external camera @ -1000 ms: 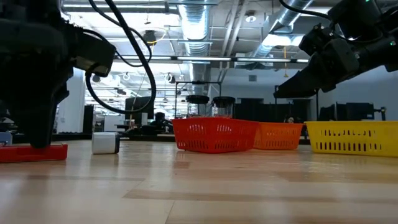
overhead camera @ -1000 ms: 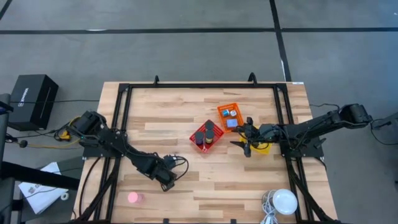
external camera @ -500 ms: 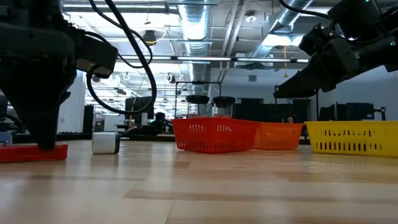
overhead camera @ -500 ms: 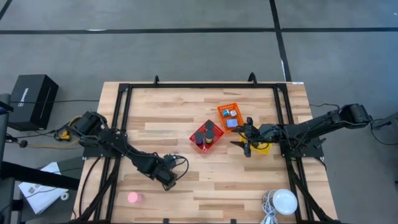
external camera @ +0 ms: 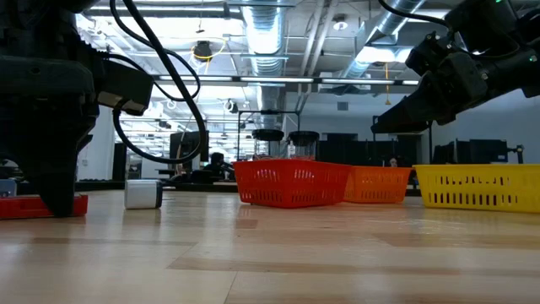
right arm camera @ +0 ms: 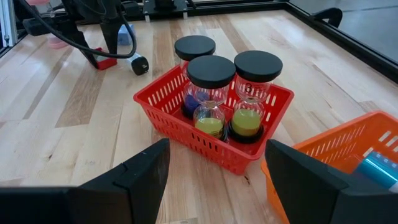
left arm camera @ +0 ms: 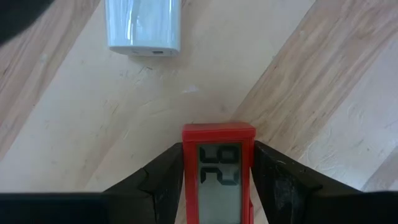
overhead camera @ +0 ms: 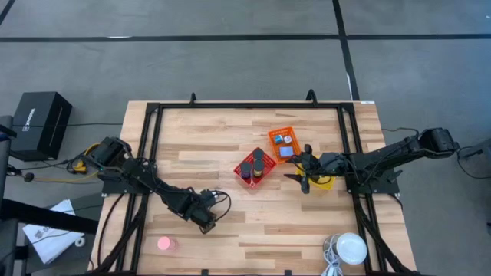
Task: Pick & Place Office items
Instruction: Put the red digital timer into the yellow bin
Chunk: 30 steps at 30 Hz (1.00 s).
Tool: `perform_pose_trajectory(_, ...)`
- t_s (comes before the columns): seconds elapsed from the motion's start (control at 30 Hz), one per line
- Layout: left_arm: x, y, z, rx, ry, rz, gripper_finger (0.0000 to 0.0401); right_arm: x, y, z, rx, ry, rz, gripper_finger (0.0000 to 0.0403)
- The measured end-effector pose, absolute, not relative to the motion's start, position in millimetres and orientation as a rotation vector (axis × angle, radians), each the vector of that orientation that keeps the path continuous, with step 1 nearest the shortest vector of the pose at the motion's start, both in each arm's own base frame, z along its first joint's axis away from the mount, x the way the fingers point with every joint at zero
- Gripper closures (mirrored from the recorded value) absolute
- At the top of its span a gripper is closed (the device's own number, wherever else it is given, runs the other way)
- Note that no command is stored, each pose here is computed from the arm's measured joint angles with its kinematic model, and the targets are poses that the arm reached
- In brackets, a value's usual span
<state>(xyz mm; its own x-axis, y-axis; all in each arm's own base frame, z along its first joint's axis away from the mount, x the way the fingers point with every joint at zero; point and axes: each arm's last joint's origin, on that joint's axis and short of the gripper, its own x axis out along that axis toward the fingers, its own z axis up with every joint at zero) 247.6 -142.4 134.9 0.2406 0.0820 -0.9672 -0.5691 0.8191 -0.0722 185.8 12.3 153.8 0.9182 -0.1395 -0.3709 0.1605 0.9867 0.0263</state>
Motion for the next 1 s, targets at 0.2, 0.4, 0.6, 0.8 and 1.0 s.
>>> perform_pose_trajectory(0.2,248,-142,135,-0.451,1.252,0.463,0.0243,186,12,154,0.056,0.376,-0.158,0.0148)
perform_pose_trajectory(0.4,252,-143,149,-0.432,1.142,0.387,0.0248,186,8,155,0.06,0.366,-0.188,0.0148)
perform_pose_trajectory(0.6,263,-144,187,-0.316,0.836,0.252,0.0244,188,6,159,0.069,0.326,-0.195,0.0148)
perform_pose_trajectory(0.8,273,-137,219,-0.18,0.63,0.143,0.0243,191,14,170,-0.15,0.214,-0.049,0.0148)
perform_pose_trajectory(1.0,290,-114,223,-0.199,0.616,0.069,0.0243,192,33,192,-0.405,-0.035,0.127,0.0148)
